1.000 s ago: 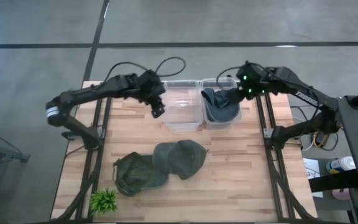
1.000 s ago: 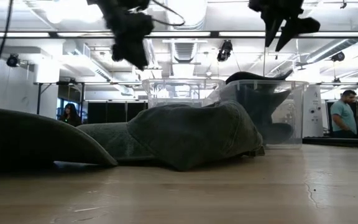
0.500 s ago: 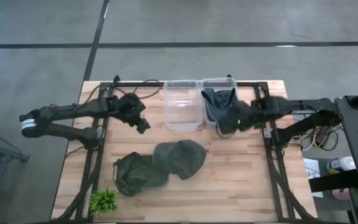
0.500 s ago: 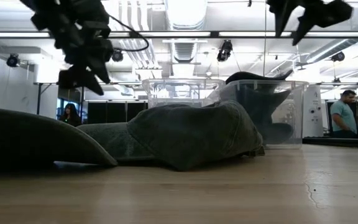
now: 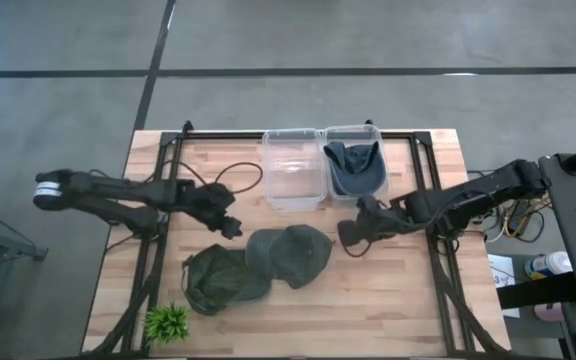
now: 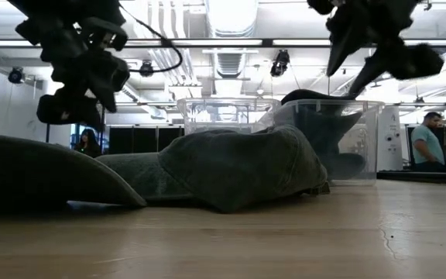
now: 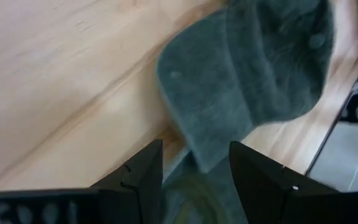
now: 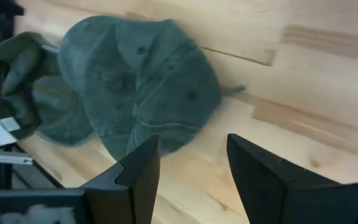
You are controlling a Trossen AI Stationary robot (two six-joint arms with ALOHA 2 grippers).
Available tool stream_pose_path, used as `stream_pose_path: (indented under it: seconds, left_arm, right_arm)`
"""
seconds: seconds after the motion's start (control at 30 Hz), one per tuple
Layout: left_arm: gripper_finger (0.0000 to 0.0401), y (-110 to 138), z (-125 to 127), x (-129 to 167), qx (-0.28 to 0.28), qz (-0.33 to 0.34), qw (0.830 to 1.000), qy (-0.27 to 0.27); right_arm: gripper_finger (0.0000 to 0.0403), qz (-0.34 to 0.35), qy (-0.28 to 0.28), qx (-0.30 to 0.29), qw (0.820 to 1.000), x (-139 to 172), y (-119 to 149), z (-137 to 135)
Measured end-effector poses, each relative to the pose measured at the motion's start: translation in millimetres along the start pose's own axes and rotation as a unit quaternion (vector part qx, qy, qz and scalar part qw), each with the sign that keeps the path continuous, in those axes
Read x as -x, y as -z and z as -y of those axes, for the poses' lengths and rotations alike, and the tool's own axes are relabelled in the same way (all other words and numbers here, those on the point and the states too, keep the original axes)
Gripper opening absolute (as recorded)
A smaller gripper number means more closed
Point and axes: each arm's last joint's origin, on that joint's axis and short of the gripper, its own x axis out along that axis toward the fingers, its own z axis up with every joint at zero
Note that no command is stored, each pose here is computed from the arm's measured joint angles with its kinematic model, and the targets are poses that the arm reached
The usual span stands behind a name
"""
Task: Pick & Place hat
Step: Put the right gray cap into the left transparent bin
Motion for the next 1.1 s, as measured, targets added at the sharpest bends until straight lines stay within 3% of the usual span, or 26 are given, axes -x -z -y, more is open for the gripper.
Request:
stream_pose_path:
  seconds: [0.13, 0.3, 0.4, 0.53, 0.73, 1.0, 1.1]
  left_arm:
    - [0.0177, 5, 9, -9, 0.011, 0.015, 1.000, 0.010]
    - [0.0177, 16, 8, -29, 0.045, -0.020, 0.999, -0.022]
    - [0.0177, 22, 14, -42, 0.045, -0.028, 0.999, -0.015]
    - [0.0177, 22, 23, -60, 0.033, -0.021, 0.999, 0.017]
    - [0.0177, 21, 23, -80, 0.042, -0.020, 0.999, 0.007]
    - [0.0177, 18, 33, -65, 0.051, -0.006, 0.998, 0.046]
    - [0.0177, 19, 32, -54, 0.046, 0.001, 0.998, 0.035]
  right_arm:
    - [0.0181, 0.000, -0.038, 0.021, 0.999, -17, 4, 7]
    - [0.0178, -0.002, -0.075, 0.024, 0.997, -32, 10, 18]
    - [0.0178, -0.003, -0.092, 0.023, 0.995, -40, 13, 19]
    - [0.0178, -0.009, -0.094, 0.030, 0.995, -52, 16, 14]
    - [0.0178, -0.030, -0.061, 0.059, 0.996, -77, 22, 7]
    - [0.0178, -0.066, -0.044, 0.066, 0.995, -94, 29, 2]
    - [0.0178, -0.066, -0.053, 0.068, 0.994, -93, 29, -2]
